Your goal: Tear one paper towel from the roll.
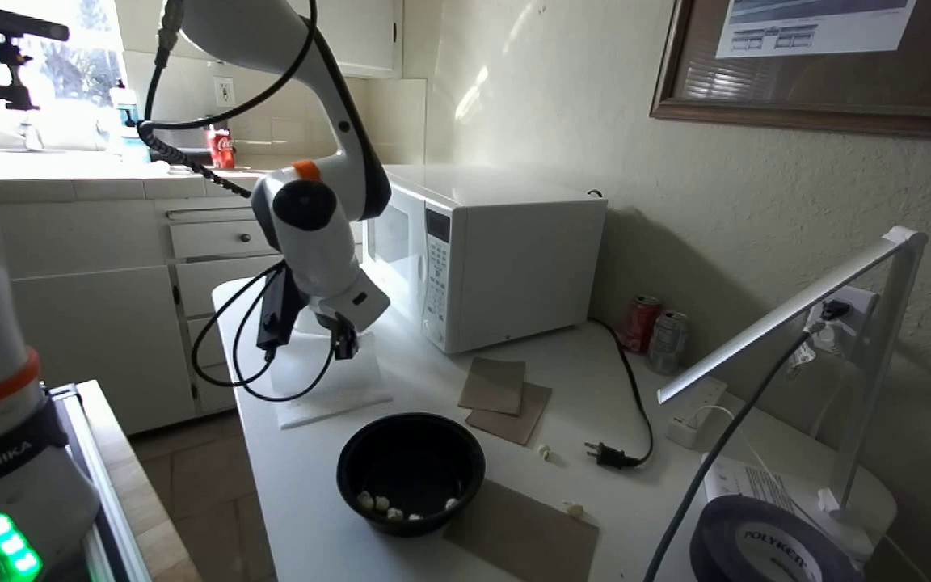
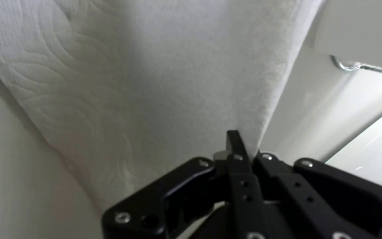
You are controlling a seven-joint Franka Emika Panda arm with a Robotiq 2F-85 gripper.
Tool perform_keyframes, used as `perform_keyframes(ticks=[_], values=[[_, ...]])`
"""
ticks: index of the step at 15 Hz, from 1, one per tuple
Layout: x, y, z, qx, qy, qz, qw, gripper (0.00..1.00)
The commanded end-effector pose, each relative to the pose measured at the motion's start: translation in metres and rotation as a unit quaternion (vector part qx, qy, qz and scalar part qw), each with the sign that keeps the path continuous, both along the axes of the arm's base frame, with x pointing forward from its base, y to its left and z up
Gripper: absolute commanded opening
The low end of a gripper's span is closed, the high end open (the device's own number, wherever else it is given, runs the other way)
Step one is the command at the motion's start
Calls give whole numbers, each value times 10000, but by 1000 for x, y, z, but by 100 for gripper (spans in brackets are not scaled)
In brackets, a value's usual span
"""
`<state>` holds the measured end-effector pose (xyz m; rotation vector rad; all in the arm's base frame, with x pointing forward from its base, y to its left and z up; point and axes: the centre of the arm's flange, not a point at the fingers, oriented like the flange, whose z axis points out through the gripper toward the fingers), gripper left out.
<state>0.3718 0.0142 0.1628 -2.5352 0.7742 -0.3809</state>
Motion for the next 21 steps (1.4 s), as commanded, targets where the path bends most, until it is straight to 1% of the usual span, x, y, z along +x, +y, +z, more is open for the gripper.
perform_keyframes(ticks=[1, 3, 6, 11, 15, 21], values=[[0, 13, 53, -600, 33, 579, 9965, 0], [4, 19, 70, -901, -65, 948, 9914, 0], [9, 24, 87, -1210, -164, 1407, 9825, 0], [15, 22, 115, -1654, -211, 1886, 9678, 0], [22, 20, 128, -1816, -253, 2053, 9614, 0], [35, 10, 137, -1878, -271, 2167, 9576, 0]])
